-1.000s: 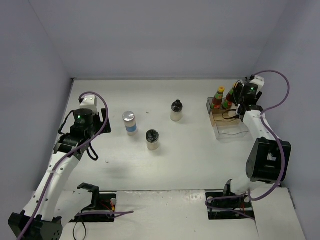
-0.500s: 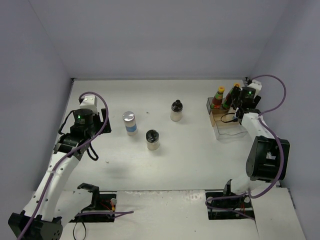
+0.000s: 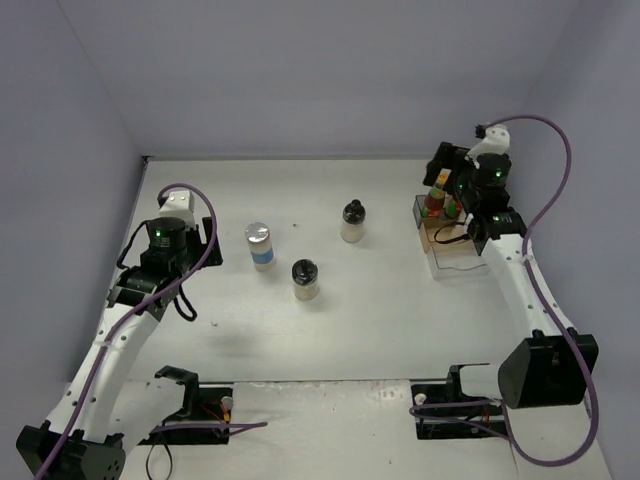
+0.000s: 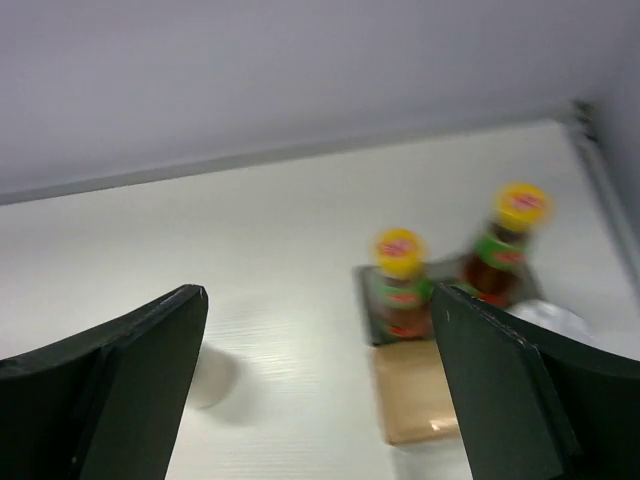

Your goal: Organize the condiment bottles

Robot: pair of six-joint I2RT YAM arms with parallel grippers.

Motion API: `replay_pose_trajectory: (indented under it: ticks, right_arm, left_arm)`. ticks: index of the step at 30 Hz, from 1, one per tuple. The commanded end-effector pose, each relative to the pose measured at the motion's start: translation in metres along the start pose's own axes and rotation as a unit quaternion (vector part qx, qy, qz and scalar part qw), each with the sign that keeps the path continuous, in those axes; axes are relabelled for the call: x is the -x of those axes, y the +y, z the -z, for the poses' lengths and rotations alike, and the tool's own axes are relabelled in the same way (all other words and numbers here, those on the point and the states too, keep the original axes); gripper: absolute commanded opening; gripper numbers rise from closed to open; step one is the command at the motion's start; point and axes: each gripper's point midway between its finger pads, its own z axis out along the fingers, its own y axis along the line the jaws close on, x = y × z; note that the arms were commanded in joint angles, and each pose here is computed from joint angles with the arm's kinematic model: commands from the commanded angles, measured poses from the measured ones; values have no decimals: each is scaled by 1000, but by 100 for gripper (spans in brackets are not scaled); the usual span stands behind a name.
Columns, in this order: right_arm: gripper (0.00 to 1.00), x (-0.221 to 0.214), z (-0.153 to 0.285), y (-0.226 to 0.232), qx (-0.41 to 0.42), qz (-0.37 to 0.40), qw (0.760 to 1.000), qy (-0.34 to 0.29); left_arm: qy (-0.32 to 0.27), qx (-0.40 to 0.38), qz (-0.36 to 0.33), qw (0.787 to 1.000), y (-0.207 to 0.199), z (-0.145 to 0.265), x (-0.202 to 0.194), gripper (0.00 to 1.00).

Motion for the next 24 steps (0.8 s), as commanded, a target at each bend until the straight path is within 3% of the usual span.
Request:
replay_pose_trajectory:
  ticks: [1, 6, 10, 17, 24]
  right_arm:
    - [100, 43, 32, 89, 168, 36, 984, -42]
    - [100, 18, 51, 183, 298, 80, 951, -8]
    - [100, -25, 66, 267, 393, 118, 912, 28]
    - [100, -78, 76, 360, 470, 165, 865, 61]
    - [100, -157, 76, 415, 511, 207, 825, 124]
  left_arm:
    - [-42, -7, 19, 999, -3, 4, 25, 74]
    - [-44, -1, 20, 999, 0, 4, 25, 74]
    - [-50, 8, 21, 998, 4, 7, 27, 74]
    - [-60, 17, 21, 998, 8, 9, 29, 74]
    - [-65, 24, 24, 997, 12, 12, 31, 74]
